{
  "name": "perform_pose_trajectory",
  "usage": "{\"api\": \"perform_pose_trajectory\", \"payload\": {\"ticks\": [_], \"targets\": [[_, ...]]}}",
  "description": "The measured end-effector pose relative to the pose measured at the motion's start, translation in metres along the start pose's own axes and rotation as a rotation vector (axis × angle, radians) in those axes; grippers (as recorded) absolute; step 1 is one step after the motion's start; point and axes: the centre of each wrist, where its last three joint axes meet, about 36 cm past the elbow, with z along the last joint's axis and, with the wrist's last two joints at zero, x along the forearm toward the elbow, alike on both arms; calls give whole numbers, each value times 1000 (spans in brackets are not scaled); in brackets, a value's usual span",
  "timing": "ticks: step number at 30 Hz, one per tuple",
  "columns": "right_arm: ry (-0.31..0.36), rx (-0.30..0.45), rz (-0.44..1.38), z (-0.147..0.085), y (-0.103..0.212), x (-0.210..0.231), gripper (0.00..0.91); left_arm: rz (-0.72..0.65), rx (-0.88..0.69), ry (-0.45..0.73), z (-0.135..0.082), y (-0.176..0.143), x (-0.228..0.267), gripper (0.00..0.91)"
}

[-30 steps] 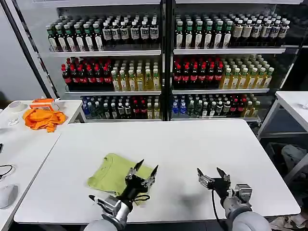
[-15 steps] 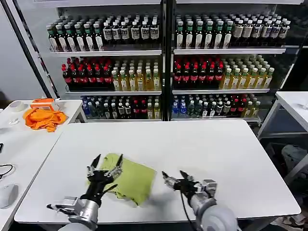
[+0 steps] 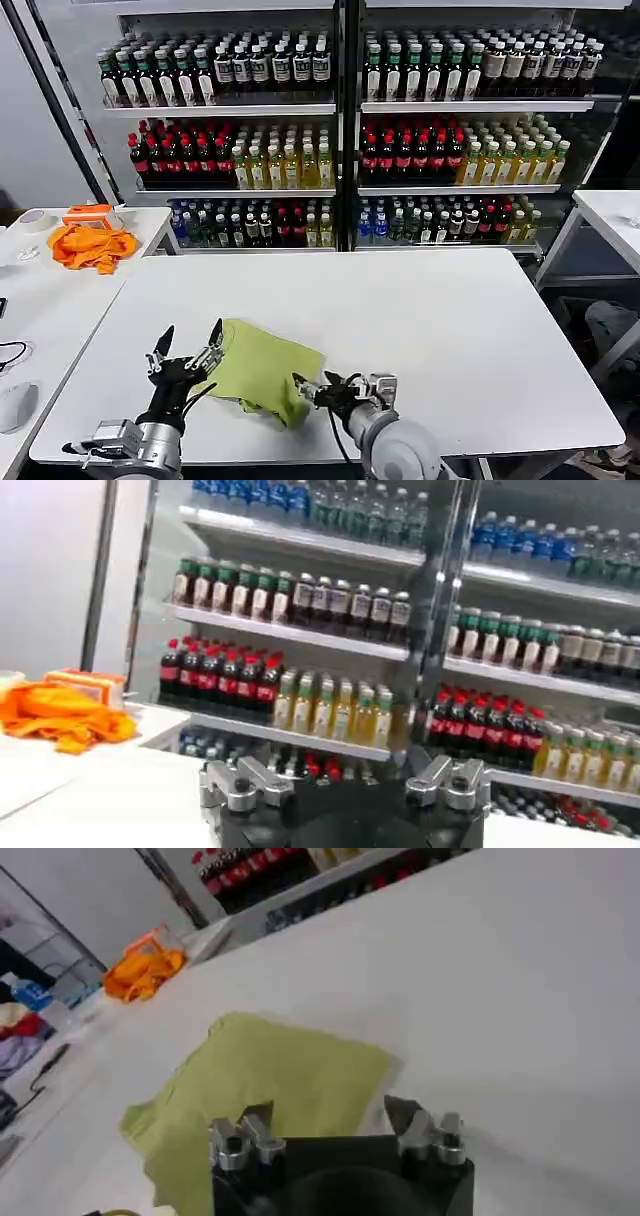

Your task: Fold and organize the clothes.

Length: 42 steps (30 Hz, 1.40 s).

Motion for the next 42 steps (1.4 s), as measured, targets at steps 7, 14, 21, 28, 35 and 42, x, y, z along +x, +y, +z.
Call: {"api": "perform_pose_trajectory", "payload": {"ticks": [7,14,21,28,35,42], "targets": [[16,-4,5,0,6,-9,0,-18,12,3,1,1,1,907],[12,4,26,-3,2,-13,0,-21,14,6,3,1,0,907],[-9,16,53,-11,-8,-15,0,-17,15,11,5,1,-3,907],[-45,17,93,-25,-27,-14,0,-17,32,18,6,-1,-6,907],[-74,37,158,-40,-59,-7,0,-6,41,32,8,-3,-8,907],[-89,59,202,-53,-87,6,756,7,48,42,11,-7,-11,907]]}}
